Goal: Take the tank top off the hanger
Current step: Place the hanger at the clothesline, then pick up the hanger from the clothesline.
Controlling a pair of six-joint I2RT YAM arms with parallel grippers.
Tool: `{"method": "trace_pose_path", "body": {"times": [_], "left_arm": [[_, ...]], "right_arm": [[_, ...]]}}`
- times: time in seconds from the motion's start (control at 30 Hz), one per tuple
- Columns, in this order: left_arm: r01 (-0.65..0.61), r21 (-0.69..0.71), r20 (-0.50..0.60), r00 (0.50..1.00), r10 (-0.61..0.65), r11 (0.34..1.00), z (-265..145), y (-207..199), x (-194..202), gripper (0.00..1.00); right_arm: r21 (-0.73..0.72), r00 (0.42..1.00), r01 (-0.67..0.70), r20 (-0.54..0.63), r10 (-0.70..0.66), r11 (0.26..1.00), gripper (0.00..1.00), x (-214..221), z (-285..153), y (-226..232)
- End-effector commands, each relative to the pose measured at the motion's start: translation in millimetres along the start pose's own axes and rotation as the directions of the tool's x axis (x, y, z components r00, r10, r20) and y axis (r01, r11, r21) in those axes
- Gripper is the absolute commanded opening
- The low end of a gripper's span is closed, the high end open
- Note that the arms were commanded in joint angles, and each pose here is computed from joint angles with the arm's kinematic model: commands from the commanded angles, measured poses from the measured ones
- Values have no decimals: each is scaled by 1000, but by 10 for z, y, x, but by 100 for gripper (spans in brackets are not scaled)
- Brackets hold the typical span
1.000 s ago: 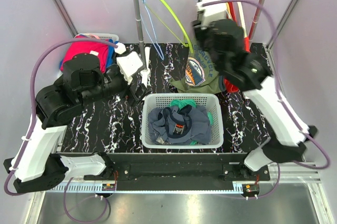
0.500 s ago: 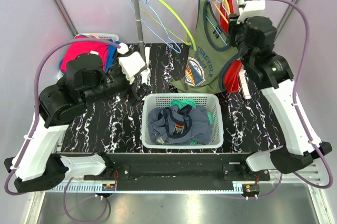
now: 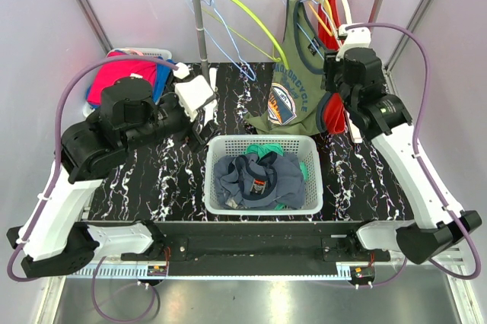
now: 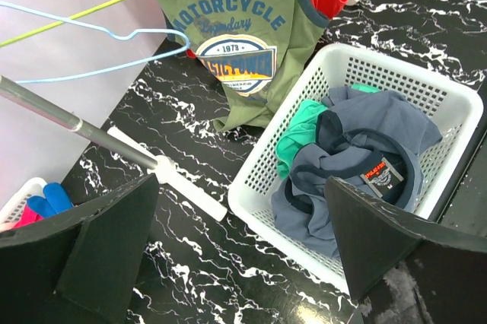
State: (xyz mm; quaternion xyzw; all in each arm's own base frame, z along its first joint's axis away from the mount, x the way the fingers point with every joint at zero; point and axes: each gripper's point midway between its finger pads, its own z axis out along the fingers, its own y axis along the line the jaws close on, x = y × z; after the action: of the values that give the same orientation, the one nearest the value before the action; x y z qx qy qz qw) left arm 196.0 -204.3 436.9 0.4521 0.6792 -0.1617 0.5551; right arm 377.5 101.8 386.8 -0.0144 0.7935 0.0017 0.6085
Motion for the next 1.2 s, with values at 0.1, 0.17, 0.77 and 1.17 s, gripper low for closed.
{"method": "trace_pose_path", "body": {"times": [0.1, 0.17, 0.77, 1.17], "left_arm": [[-7, -38, 35, 999, 8, 999, -2, 67, -50, 99], [-6, -39, 33, 999, 8, 999, 8, 68, -42, 99], [-1, -26, 36, 999, 2, 1000, 39, 53, -67, 99], [2, -7, 31, 1000, -2, 1000, 77, 16, -49, 99]], "right_arm": [[5, 993, -62, 101, 61, 998, 52, -233, -202, -136], [7, 992, -62, 106, 61, 998, 56, -241, -230, -170], [-7, 997, -49, 55, 50, 999, 65, -149, 9, -227], [-167, 995, -91, 16, 95, 982, 53, -122, 163, 97]]}}
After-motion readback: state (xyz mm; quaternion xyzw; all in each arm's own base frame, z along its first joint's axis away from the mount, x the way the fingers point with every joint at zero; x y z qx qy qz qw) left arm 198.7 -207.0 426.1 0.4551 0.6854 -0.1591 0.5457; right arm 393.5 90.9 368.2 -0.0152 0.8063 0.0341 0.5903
